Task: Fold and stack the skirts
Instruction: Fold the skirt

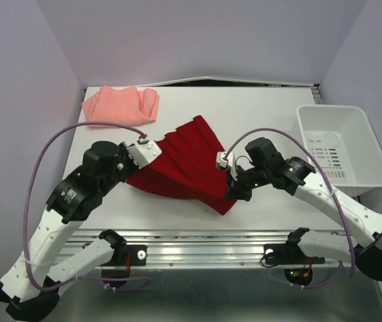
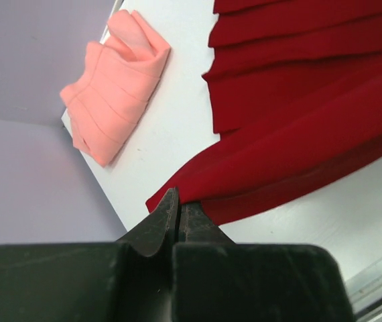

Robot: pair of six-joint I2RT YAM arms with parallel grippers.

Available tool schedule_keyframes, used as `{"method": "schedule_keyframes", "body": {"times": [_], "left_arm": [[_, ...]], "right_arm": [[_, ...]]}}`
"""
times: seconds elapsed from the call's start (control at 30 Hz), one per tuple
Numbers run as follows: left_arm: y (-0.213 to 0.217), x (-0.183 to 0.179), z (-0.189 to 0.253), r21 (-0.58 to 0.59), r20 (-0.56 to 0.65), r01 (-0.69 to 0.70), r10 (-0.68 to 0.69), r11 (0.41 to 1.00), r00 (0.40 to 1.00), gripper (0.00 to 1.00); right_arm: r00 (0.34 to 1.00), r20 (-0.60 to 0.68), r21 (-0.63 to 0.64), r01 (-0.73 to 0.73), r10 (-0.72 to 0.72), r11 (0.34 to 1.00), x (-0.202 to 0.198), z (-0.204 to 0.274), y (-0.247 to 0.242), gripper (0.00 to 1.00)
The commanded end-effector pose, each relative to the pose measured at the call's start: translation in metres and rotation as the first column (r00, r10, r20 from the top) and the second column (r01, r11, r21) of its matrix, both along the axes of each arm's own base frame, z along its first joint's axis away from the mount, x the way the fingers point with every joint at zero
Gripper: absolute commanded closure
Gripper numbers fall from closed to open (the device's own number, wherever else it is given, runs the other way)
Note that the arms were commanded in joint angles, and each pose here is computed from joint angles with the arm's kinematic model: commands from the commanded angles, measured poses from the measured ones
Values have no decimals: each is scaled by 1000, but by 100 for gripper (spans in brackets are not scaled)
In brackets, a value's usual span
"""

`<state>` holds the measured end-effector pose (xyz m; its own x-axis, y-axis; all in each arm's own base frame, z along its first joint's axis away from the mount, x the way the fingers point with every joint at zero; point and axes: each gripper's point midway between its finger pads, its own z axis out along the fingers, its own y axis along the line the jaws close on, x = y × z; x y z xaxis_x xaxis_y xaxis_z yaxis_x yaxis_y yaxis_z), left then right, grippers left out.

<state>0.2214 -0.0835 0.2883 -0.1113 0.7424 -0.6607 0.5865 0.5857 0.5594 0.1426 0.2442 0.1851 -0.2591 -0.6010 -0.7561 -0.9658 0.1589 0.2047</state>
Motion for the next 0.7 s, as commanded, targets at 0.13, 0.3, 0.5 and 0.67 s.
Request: {"method": "schedule_keyframes", "body": {"times": [0.13,0.3,0.5,0.67], "left_arm": [[-39,83,50,-65,196,-44,56,997,979,100],[-62,117,56,-85,224,-35,53,996,973,100],[-91,155,68,-116,266,-10,41,993,963,100],[-107,171,70,-129,269,18,18,991,963,100]], "right_arm": [[978,-97,-15,187,-187,982,5,-7,-15,99],[955,-106,-3,277,-276,961,19,-9,-19,99],[919,-178,-8,355,-351,935,44,-19,-37,99],[899,-217,-12,388,-382,921,54,-26,-48,99]]}}
